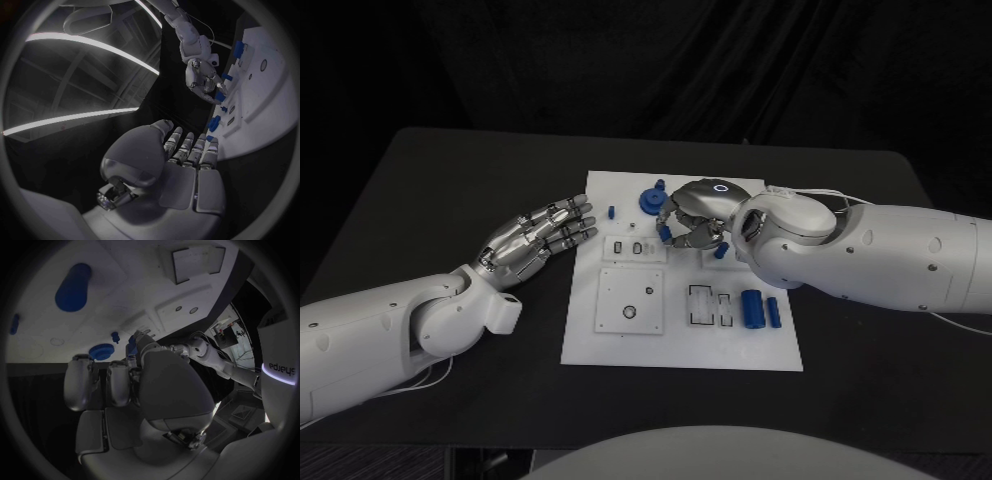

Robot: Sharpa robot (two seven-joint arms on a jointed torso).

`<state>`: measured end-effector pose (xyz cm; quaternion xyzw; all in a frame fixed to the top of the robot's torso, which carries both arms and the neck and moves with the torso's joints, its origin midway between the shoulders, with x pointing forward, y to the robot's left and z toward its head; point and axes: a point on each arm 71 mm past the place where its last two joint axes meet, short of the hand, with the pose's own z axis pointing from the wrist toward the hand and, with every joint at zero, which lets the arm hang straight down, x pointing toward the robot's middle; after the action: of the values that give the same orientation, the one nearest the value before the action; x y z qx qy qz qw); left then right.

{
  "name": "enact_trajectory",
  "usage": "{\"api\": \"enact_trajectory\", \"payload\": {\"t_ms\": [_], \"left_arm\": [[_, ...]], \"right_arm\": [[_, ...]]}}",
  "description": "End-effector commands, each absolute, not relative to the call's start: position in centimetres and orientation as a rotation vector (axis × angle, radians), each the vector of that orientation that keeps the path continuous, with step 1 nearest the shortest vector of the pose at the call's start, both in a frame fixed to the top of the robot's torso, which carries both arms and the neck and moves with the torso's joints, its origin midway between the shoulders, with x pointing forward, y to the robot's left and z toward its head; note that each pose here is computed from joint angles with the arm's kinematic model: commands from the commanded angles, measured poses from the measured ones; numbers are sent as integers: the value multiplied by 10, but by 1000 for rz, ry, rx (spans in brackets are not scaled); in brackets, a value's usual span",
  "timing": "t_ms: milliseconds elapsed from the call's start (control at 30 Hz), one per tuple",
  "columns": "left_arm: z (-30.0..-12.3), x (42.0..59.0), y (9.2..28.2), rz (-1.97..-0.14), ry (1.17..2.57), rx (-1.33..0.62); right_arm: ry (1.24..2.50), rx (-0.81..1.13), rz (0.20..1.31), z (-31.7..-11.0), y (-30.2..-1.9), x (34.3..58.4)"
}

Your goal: Assemble the parts on the task board

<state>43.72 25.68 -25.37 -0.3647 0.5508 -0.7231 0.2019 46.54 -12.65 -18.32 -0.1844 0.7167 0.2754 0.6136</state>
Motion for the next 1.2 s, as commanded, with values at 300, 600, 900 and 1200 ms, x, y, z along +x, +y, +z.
{"api": "enact_trajectory", "payload": {"t_ms": [300,600,900,1200], "left_arm": [[-249,438,253,-2083,1444,-990],[-249,439,252,-2086,1449,-990],[-250,439,251,-2092,1453,-989],[-250,439,250,-2092,1455,-989]], "right_arm": [[1699,-434,588,-192,-116,467],[1713,-446,586,-193,-113,467],[1731,-460,586,-194,-111,465],[1749,-464,571,-196,-112,466]]}}
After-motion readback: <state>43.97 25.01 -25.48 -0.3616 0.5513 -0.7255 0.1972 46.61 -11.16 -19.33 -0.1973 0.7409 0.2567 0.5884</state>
